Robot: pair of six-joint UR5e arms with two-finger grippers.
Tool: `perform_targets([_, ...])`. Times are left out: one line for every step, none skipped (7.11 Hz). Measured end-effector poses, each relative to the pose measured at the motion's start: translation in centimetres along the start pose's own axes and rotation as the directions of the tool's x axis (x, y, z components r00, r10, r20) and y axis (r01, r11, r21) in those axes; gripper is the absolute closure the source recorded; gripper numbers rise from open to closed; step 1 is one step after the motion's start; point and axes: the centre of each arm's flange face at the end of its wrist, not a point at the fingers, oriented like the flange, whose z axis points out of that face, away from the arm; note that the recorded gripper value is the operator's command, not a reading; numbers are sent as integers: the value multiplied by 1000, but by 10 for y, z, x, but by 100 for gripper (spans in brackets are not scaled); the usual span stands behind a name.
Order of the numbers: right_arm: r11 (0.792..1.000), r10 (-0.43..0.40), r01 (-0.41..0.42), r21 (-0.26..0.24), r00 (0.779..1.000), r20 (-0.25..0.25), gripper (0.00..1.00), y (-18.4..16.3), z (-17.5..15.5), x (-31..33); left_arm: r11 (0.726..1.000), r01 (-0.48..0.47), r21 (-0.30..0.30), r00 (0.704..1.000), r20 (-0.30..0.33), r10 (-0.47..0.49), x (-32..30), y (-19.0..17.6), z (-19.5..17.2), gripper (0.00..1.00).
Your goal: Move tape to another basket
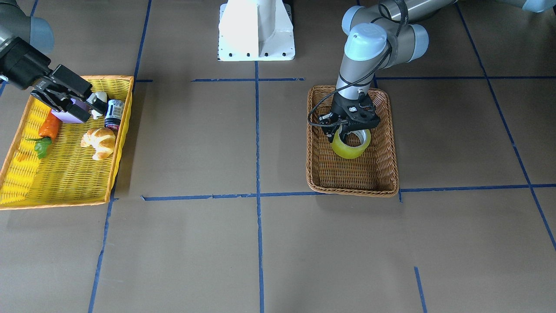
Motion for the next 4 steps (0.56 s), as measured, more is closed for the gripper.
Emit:
perform_targets([1000,-2,3,16,1000,-21,0,-8,-5,1,1000,-4,28,1000,-19,5,-3,-19,-28,0])
perform_targets([999,-37,39,31,998,-57,0,-18,-11,5,997,-48,54,999,-20,49,-11,-43,-67,0])
perform_targets([994,-100,104,33,988,-121,0,-32,-19,16,990,-128,65,992,4,128,-30,-70,-107,0])
perform_targets([982,-180,187,12,962,-205,0,-47,-33,39,978,-203,45,979,29,202,-67,-102,-141,0])
